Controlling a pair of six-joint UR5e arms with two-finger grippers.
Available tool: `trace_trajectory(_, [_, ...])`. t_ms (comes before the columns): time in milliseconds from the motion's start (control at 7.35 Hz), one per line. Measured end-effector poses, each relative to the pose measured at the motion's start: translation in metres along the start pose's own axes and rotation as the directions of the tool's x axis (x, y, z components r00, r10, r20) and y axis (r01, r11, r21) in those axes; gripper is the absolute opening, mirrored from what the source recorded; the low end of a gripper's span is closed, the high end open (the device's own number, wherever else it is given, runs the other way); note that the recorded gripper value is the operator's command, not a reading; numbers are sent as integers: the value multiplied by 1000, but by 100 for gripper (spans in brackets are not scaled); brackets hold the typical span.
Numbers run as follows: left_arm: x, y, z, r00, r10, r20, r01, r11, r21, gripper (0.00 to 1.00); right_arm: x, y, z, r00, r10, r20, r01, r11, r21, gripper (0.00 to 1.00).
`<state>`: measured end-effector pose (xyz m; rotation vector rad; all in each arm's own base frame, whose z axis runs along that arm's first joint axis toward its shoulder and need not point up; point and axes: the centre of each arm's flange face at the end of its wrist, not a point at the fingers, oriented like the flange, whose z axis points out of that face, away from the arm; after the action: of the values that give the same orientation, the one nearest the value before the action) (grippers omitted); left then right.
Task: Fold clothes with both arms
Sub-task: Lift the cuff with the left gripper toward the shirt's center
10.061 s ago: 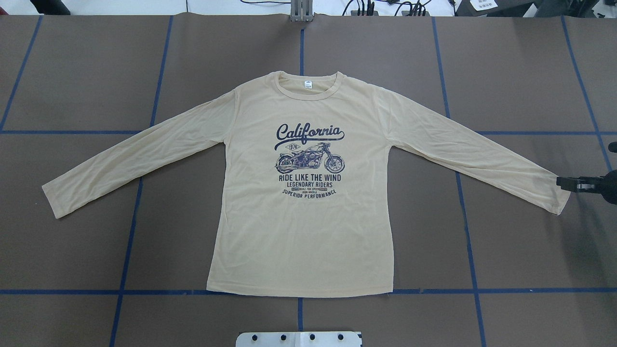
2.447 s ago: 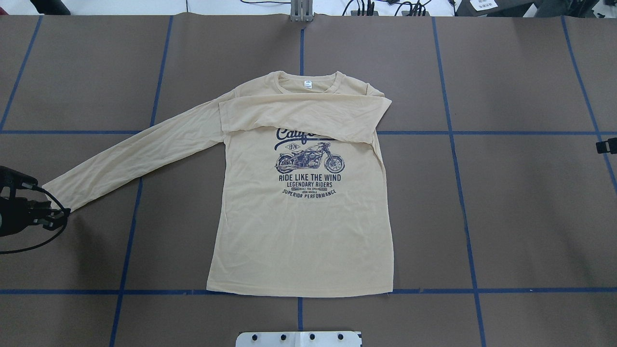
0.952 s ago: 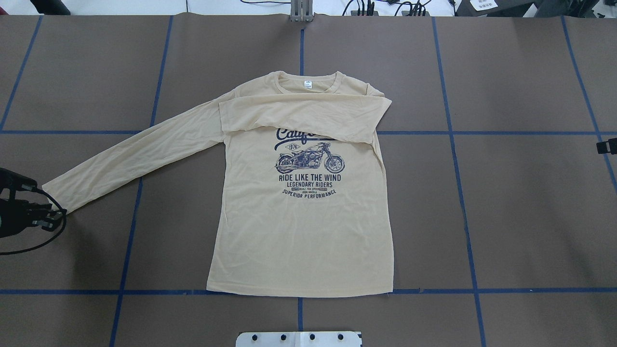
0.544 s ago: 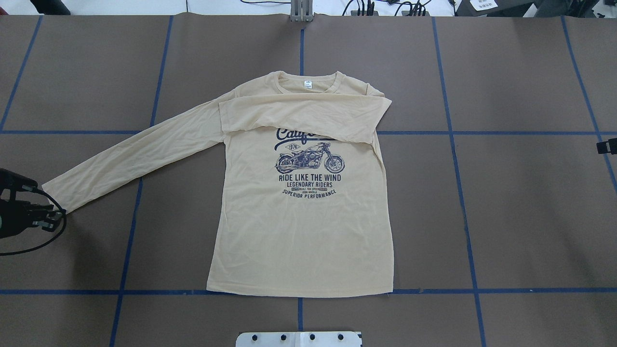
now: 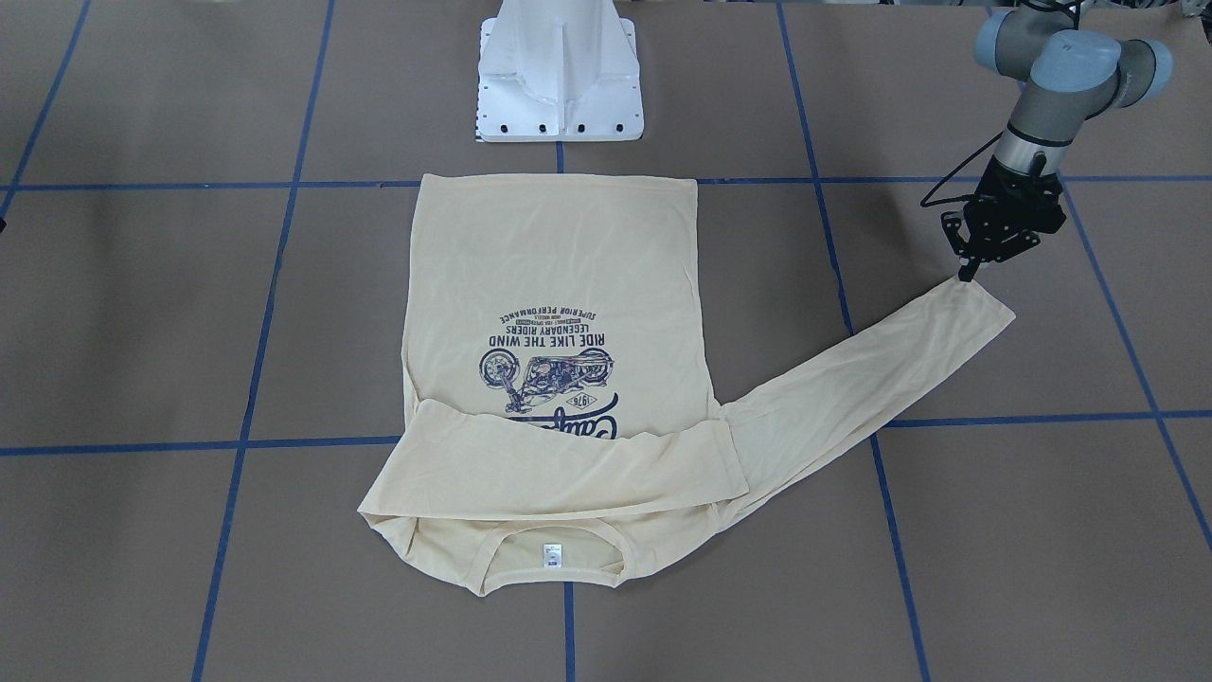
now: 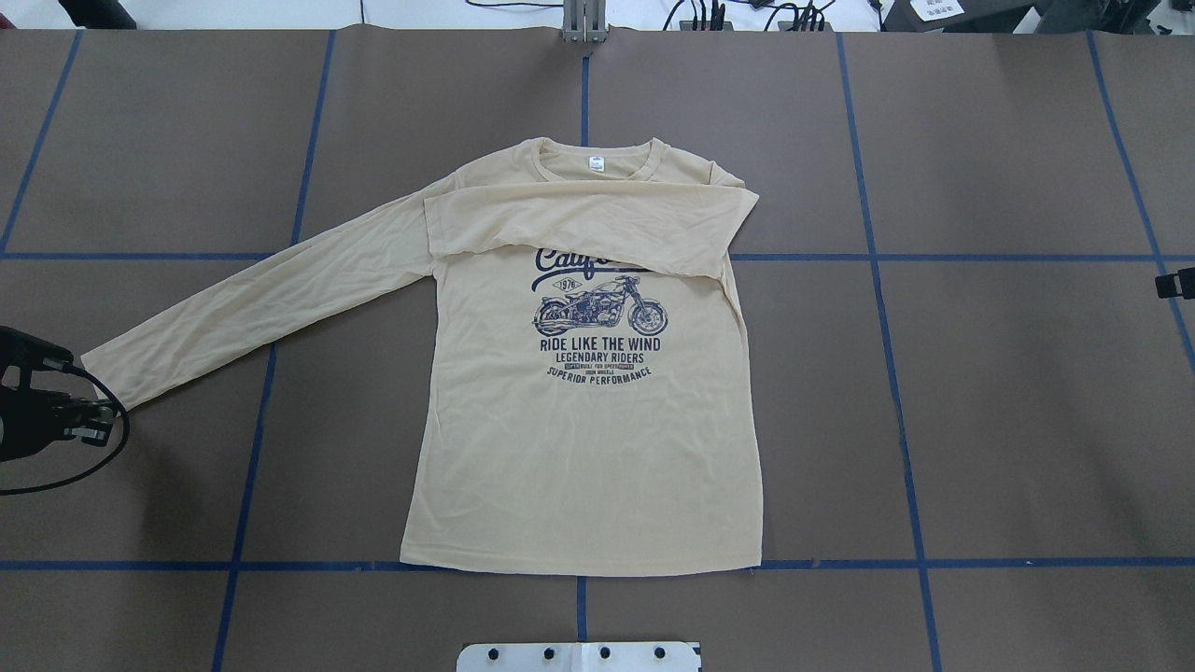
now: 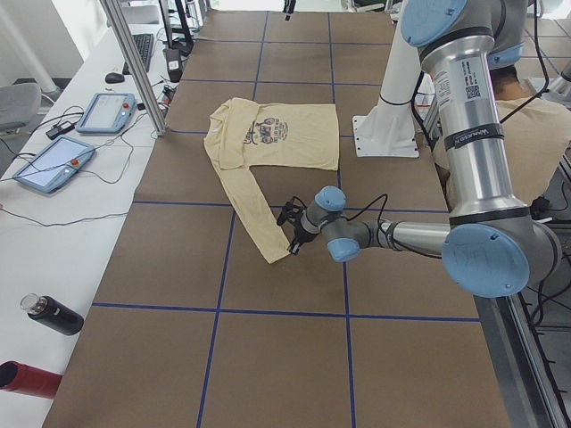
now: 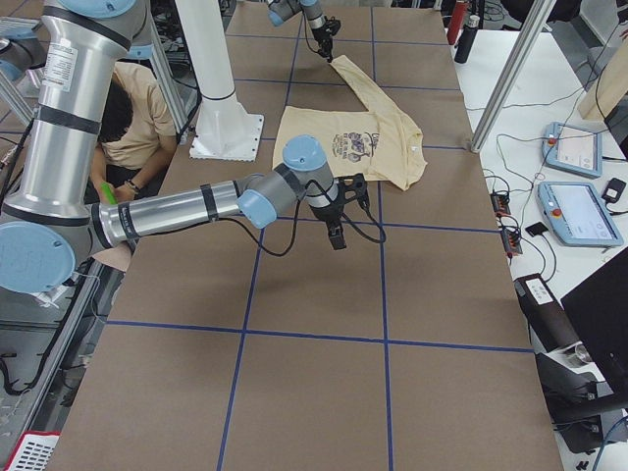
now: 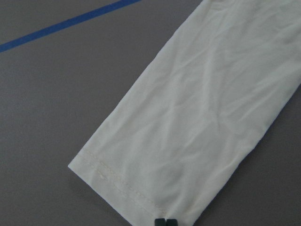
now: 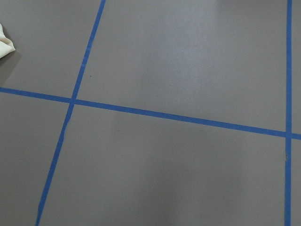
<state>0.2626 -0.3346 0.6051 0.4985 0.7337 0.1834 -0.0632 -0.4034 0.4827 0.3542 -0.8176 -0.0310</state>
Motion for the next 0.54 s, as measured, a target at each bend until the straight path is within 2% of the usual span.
trace_trajectory(544, [23,-30,-32,993,59,-98,-59,998,9,0,-1,-2,0,1000,-2,1,2,1000,3,100])
